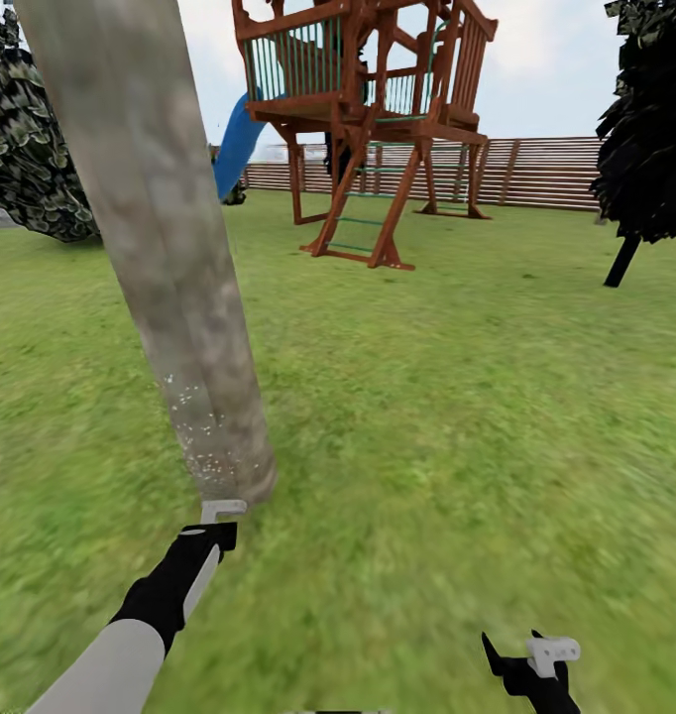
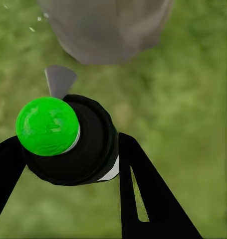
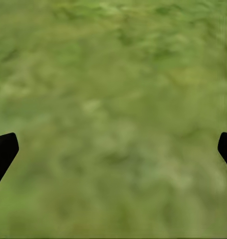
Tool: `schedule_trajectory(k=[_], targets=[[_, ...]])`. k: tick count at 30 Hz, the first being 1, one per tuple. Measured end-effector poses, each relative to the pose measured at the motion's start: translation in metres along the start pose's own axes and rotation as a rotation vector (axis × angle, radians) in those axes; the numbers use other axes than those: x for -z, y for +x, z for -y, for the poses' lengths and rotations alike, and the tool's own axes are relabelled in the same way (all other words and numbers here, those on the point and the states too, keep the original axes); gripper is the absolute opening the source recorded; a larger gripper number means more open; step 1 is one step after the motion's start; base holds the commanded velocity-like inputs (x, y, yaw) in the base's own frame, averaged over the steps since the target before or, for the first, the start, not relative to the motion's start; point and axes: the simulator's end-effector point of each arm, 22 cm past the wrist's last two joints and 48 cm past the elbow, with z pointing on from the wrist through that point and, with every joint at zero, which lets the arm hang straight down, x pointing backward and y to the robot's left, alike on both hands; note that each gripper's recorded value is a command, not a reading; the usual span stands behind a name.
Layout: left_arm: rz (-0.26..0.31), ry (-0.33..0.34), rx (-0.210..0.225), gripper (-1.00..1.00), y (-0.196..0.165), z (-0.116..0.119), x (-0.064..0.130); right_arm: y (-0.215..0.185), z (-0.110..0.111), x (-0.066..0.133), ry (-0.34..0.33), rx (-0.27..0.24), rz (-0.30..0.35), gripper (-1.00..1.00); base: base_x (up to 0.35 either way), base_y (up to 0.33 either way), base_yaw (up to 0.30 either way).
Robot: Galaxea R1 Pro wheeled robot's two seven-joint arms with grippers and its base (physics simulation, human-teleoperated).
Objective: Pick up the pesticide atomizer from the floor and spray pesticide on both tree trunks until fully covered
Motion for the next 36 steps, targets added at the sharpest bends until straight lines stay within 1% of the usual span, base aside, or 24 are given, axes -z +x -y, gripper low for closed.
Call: schedule_trajectory(k=[19, 28, 36], targets=[[-0.011, 0.002, 0.0, -1.0, 0.005, 0.0015, -0.0009, -0.0001, 0.0, 0.0, 0.0, 0.0, 0.0, 1.0, 0.136, -0.267, 0.274], [-0.011, 0.001, 0.0, -1.0, 0.005, 0.0012, -0.0009, -0.0004, -0.0001, -0.0002, -0.001, 0.0, 0.001, 1.0, 0.159, -0.259, 0.055], [-0.013, 0.003, 0.002, -1.0, 0.0057, 0.0024, -0.0009, 0.0002, -0.0003, 0.0, -0.001, 0.0, 0.0, 1.0, 0.159, -0.259, 0.265]])
